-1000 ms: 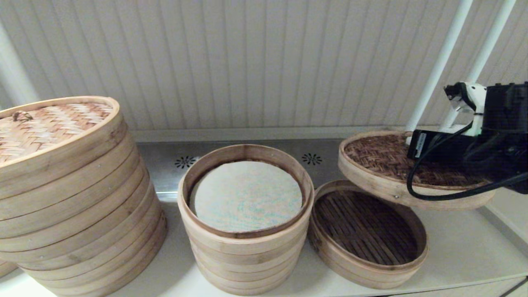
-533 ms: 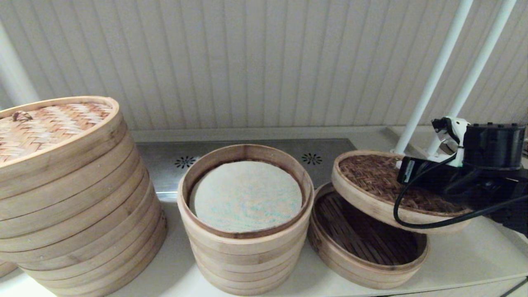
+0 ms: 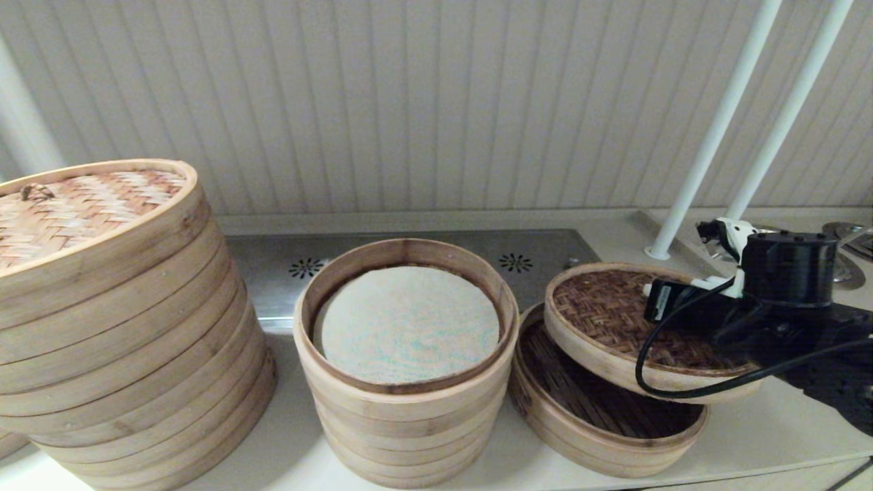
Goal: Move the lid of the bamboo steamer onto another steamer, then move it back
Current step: Put the steamer
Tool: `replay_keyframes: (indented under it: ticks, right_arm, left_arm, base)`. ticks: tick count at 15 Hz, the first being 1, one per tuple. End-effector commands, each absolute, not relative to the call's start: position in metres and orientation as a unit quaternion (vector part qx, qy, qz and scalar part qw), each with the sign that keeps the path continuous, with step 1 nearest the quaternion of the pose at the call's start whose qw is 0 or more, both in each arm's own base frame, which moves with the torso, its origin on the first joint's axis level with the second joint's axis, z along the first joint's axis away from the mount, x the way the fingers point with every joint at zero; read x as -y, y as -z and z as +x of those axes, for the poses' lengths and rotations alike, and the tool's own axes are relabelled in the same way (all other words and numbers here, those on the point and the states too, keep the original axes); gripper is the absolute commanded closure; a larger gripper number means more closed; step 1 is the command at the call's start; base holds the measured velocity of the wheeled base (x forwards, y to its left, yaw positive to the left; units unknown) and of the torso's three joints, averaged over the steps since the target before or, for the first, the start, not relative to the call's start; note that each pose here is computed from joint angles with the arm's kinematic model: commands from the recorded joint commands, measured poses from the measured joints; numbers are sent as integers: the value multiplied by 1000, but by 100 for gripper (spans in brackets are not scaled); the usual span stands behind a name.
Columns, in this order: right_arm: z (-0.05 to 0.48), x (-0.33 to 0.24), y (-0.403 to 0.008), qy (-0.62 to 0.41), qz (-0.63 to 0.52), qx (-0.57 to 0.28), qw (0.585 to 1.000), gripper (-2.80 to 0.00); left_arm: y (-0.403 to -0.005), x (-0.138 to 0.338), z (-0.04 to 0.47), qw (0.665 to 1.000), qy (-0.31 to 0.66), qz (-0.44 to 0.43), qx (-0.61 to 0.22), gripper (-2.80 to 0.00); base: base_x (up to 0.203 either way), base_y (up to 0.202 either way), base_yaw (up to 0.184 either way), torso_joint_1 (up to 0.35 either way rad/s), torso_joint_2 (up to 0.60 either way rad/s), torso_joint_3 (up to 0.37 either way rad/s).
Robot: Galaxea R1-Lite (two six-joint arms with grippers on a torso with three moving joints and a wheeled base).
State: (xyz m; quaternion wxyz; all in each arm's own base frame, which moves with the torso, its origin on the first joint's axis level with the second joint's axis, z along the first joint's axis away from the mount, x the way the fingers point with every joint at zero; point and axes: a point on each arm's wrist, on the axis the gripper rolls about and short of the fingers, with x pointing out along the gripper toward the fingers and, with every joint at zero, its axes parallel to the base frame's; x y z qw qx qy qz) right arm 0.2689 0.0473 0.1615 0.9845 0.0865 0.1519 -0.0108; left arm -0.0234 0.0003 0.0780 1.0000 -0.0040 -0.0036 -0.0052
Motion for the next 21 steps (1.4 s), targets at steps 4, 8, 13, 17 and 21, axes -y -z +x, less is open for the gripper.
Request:
replay_keyframes:
  ticks: [4, 8, 13, 17, 21]
  right_arm:
    - [269, -56, -151, -20, 87, -164, 982, 0]
    - [266, -68, -144, -39, 92, -178, 979, 0]
    - [260, -75, -137, -53, 97, -177, 978, 0]
    - [245, -73, -127, -62, 97, -170, 979, 0]
    - [237, -72, -119, -62, 96, -183, 977, 0]
  left_arm:
    - [-78, 0, -23, 1000, 5, -5, 4, 0]
    - [-78, 0, -23, 1000, 5, -4, 3, 0]
    - [-78, 0, -23, 1000, 5, -4, 4, 0]
    - [-78, 0, -23, 1000, 5, -4, 4, 0]
    - [-78, 0, -23, 1000, 5, -5, 3, 0]
  base:
    - [0, 0, 0, 0, 0, 0]
    - [0, 0, 0, 0, 0, 0]
    - [0, 0, 0, 0, 0, 0]
    - [0, 0, 0, 0, 0, 0]
    - [0, 0, 0, 0, 0, 0]
